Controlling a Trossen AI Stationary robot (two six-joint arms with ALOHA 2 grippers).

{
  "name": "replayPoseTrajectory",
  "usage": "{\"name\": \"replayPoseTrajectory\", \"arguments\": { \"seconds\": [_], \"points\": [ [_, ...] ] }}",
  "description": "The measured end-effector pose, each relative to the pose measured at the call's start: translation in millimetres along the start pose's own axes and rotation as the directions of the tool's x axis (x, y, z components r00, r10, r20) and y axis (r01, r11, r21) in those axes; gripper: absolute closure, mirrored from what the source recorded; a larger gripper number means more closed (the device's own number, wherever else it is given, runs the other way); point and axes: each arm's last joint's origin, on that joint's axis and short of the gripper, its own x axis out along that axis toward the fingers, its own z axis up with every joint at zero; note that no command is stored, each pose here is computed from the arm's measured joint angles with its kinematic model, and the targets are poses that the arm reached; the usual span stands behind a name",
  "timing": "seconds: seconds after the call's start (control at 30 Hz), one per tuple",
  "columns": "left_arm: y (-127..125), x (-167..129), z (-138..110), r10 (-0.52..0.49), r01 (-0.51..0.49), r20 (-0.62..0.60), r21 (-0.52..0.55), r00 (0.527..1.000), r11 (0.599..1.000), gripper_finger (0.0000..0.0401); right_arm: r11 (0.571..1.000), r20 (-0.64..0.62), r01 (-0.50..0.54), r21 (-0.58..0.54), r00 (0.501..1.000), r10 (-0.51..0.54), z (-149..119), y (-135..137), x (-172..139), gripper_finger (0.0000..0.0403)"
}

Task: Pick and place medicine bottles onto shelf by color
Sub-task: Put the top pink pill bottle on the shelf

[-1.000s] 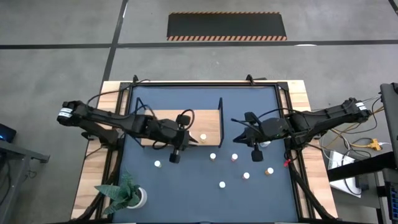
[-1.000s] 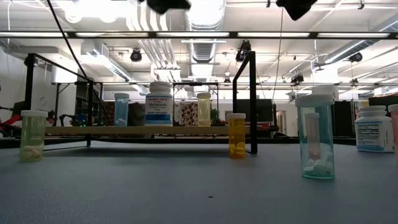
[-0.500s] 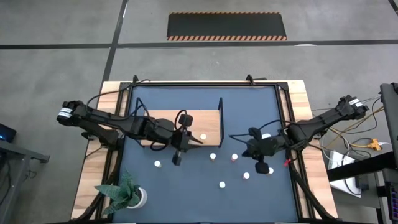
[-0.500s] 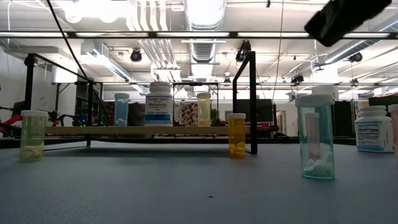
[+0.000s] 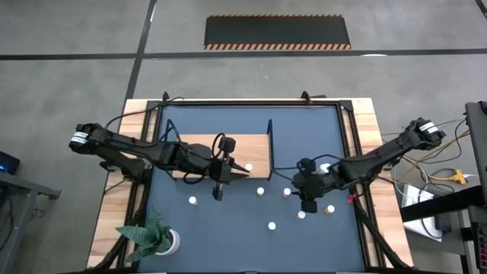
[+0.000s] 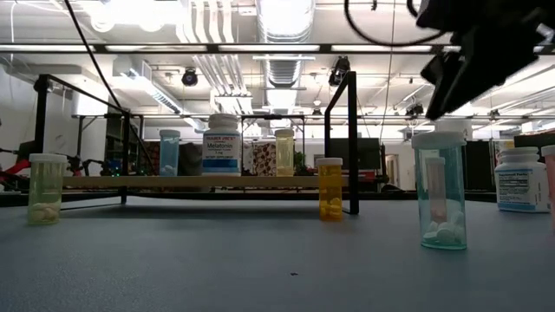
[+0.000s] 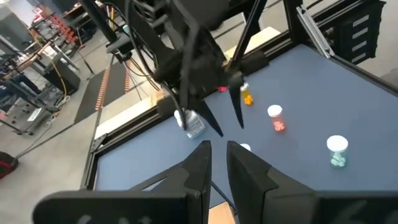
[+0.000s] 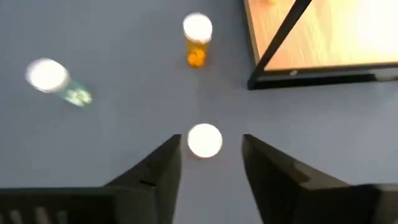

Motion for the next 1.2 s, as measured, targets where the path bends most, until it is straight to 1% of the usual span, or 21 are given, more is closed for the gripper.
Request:
{"name": "replayPoseTrajectory", "arguments": {
  "seconds": [0.1,0.23,0.33,0.47,0.57,0.97,1.2],
  "points": [
    [1,-2,1,0.003,-0.003,0.006,-0.001,1.0,1.0,0.0368,0.999,-0.045,0.02,-0.035,0.999,-0.021,-3,4,15,0.0191],
    [2,-5,2,0.007,-0.007,0.014,-0.002,1.0,1.0,0.0368,0.998,-0.096,0.037,-0.056,0.995,-0.042,-6,7,30,0.0156],
    [3,-7,3,0.009,-0.009,0.02,-0.002,1.0,1.0,0.0368,0.998,-0.101,0.039,-0.059,0.994,-0.044,-7,9,38,0.0142],
    [4,-9,5,0.013,-0.013,0.027,-0.003,1.0,1.0,0.0368,0.998,-0.097,0.037,-0.059,0.994,-0.043,-6,11,44,0.014],
    [4,-11,5,0.015,-0.014,0.031,-0.003,0.999,1.0,0.0368,0.998,-0.097,0.038,-0.059,0.994,-0.044,-6,11,47,0.0153],
    [5,-14,7,0.018,-0.019,0.04,0.013,0.999,1.0,0.0368,0.997,-0.103,0.041,-0.061,0.994,-0.047,-7,12,49,0.0247],
    [5,-14,7,0.018,-0.019,0.04,0.013,0.999,1.0,0.0368,0.997,-0.103,0.041,-0.061,0.994,-0.047,-7,12,49,0.0288]
  ]
}}
